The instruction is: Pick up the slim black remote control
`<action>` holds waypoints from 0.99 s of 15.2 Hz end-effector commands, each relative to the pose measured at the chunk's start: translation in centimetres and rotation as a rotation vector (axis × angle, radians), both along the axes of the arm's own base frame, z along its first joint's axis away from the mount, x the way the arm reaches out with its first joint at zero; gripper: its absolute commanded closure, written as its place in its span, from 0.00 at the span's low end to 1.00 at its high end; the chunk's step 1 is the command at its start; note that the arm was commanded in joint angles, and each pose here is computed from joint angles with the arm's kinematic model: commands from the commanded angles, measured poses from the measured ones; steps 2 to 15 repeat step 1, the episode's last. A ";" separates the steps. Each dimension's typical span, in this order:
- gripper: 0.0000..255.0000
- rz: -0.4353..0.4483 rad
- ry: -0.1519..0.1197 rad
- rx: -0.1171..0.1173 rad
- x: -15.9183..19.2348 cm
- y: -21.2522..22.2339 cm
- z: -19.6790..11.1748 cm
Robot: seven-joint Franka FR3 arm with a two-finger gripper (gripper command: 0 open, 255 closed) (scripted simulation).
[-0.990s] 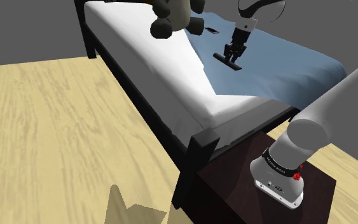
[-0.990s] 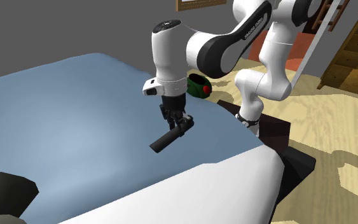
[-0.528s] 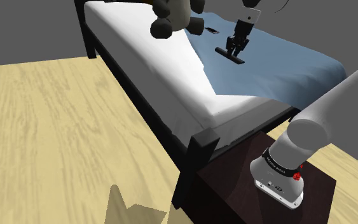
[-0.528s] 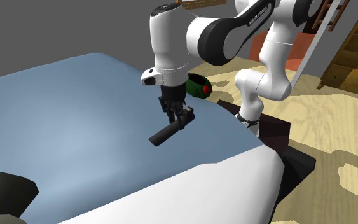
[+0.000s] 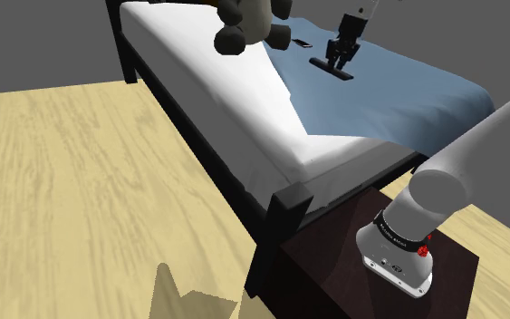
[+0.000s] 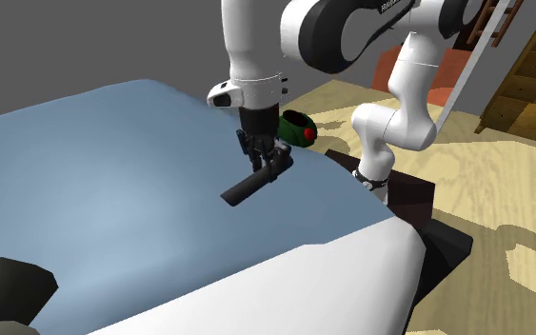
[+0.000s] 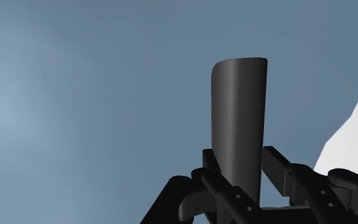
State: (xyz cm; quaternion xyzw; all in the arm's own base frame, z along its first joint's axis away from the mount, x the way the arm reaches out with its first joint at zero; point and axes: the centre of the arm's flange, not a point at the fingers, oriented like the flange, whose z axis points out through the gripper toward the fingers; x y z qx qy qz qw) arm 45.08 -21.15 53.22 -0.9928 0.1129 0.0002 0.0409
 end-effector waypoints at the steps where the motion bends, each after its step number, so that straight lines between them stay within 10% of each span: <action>1: 1.00 0.000 0.000 0.000 0.0 0.0 0.3; 15: 1.00 0.000 0.000 0.000 0.0 0.0 0.3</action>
